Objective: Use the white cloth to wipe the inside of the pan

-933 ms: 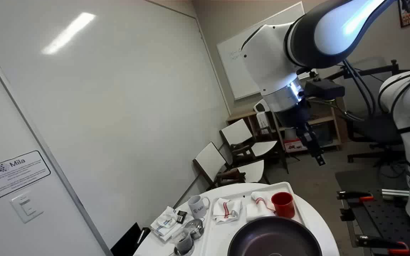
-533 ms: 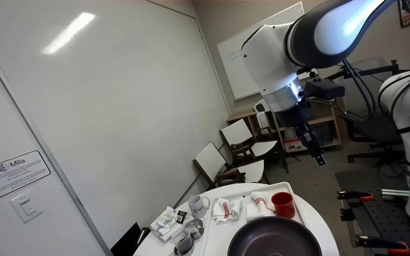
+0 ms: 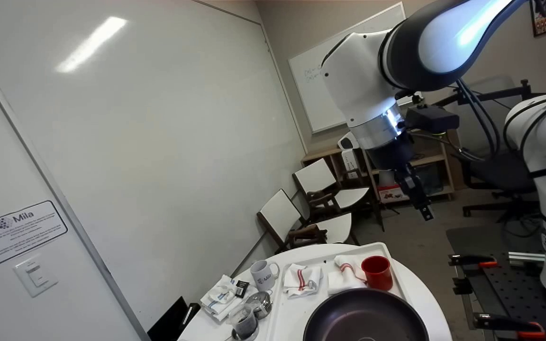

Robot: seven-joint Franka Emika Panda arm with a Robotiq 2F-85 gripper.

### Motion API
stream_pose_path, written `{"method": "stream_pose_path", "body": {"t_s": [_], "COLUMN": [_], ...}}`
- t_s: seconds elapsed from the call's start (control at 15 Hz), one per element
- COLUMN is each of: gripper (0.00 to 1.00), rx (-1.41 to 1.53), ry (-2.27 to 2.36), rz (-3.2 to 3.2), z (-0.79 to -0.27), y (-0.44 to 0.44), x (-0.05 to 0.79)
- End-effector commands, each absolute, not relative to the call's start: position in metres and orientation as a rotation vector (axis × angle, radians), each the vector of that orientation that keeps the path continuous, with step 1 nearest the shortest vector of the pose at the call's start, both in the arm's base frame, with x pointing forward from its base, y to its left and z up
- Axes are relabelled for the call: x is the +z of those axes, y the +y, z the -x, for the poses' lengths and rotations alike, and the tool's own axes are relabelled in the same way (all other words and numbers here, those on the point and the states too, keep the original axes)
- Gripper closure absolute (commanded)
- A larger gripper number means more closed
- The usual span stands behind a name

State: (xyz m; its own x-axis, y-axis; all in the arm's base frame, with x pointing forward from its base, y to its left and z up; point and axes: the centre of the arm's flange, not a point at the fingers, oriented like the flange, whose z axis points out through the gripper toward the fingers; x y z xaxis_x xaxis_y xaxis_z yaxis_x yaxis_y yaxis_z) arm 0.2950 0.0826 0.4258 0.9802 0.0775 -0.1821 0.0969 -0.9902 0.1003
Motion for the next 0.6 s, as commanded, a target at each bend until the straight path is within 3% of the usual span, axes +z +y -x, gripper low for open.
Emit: {"method": "stream_pose_path", "body": {"t_s": [0.0, 0.53], "gripper": [0.00, 0.00], "rx": [-0.279, -0.168], "ry": [0.127, -0.092], "rz": [-3.023, -3.174], "z": [-0.310, -0.410], "y": [0.078, 0.013], "x": [0.426, 0.425]}}
